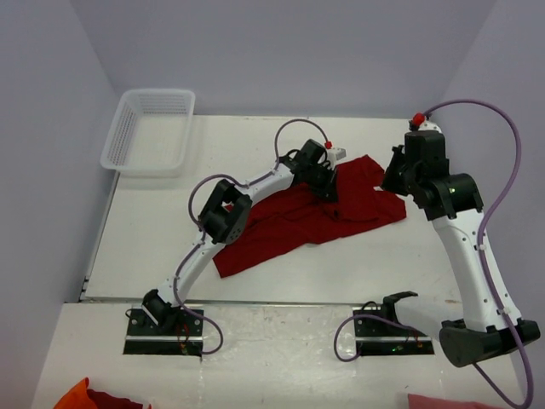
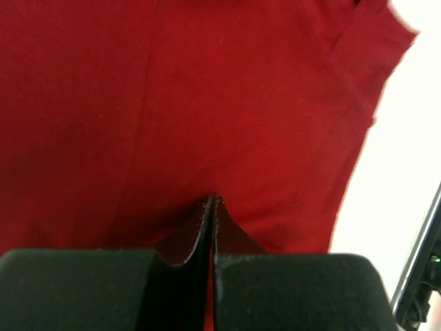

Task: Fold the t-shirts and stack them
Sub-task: Rotate the tshirt 90 degrees

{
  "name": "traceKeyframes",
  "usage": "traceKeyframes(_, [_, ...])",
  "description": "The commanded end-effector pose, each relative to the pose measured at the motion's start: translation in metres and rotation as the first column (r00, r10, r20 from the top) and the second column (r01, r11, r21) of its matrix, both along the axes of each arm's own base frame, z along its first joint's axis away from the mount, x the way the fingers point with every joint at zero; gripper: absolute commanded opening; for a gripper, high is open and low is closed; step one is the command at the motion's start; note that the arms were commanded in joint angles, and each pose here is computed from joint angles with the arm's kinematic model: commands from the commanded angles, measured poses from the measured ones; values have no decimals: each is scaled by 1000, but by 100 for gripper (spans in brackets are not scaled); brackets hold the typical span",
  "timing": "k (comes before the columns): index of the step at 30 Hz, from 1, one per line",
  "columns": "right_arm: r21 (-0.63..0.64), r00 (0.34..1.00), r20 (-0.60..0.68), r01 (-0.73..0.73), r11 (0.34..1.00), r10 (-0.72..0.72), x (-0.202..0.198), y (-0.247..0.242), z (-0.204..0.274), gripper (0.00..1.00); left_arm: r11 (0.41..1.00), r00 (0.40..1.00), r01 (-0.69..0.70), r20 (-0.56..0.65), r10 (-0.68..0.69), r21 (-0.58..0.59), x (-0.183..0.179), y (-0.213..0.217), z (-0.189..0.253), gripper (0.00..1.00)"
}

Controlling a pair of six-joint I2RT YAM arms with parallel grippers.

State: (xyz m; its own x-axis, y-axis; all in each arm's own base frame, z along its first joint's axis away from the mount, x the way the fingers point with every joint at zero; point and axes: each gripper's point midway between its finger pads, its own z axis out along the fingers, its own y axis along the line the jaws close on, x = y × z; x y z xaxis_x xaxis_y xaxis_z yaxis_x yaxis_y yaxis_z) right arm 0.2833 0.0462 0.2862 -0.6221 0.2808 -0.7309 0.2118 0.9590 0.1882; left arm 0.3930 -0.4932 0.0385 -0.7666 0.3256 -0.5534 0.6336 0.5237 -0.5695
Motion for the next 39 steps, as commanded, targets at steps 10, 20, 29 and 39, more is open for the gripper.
traceKeyframes(10, [130, 987, -42, -152, 980, 158, -18, 43, -33, 0, 986, 987, -161, -15, 160, -35, 88, 45, -48, 0])
traceKeyframes(20, [286, 881, -150, -396, 872, 449, -23, 109, -91, 0, 899, 936, -337, 5, 353, -281, 196, 125, -4, 0])
traceKeyframes(29, [407, 740, -220, -522, 749, 635, -14, 185, -143, 0, 879, 942, -235, 128, 311, -414, 178, 115, 124, 10])
traceKeyframes(39, [473, 603, -256, -604, 642, 756, -9, 279, -164, 0, 729, 679, -684, 340, 651, -28, 142, 254, 235, 39])
